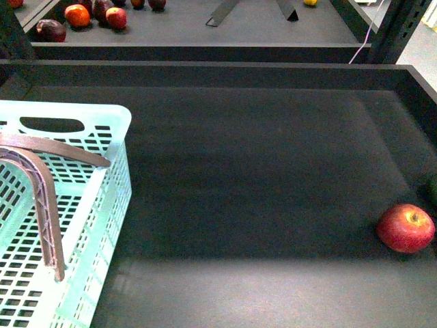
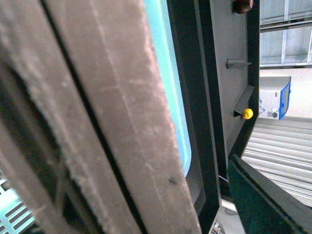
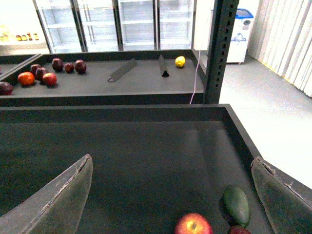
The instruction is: Pick apple with right arm and hold basket with left
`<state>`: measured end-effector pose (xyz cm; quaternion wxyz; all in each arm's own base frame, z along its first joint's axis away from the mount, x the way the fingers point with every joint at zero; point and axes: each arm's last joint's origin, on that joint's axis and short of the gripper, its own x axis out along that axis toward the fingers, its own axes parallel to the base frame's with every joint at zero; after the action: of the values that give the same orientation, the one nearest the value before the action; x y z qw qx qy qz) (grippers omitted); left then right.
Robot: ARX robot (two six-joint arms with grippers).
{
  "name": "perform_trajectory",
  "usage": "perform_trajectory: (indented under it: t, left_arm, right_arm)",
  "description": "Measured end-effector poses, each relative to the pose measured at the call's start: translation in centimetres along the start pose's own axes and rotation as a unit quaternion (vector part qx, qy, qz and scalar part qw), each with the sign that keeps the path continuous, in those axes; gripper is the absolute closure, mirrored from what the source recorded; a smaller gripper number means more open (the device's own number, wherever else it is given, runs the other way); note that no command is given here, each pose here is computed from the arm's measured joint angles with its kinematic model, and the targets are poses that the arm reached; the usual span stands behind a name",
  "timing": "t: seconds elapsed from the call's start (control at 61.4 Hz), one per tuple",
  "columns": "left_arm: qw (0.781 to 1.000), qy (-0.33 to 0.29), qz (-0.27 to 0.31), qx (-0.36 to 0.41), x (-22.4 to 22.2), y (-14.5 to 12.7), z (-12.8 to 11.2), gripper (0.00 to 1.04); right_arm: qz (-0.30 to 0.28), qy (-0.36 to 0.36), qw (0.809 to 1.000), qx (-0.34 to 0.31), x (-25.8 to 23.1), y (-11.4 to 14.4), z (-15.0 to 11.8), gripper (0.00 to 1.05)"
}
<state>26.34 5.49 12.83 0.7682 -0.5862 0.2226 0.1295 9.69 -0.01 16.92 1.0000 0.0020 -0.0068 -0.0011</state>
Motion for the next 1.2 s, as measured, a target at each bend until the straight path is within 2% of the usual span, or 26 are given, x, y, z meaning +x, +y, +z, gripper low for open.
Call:
perform_trajectory:
  t: [0.098,0.179,0.277,0.521,0.846,1.204]
  left_arm:
    - [1.0,0.001,0.004,-0.001,0.0,0.0,0.0,0.56]
    - [1.0,0.002,0.01,0.001,0.1,-0.1,-0.1,0.76]
    - [1.0,0.004,0.011,-0.023,0.2,-0.3,-0.1,0.86]
    - [1.0,0.016,0.008,-0.004,-0.4,-1.6,-0.9,0.88]
    - [0.999,0.019,-0.031,0.034,-2.1,-4.8,-1.7,0.88]
    - [0.977,0.114,-0.097,0.154,-2.5,-12.2,-7.5,0.88]
  right_arm:
    - [0.0,0.0,1.0,0.0,0.0,0.0,0.0,0.09]
    - [0.0,0.0,1.0,0.0,0.0,0.0,0.0,0.09]
    - [0.0,0.0,1.0,0.0,0.0,0.0,0.0,0.09]
    - [0.0,0.0,1.0,0.0,0.0,0.0,0.0,0.09]
    - [0.0,0.0,1.0,0.0,0.0,0.0,0.0,0.09]
    - [0.0,0.0,1.0,0.0,0.0,0.0,0.0,0.09]
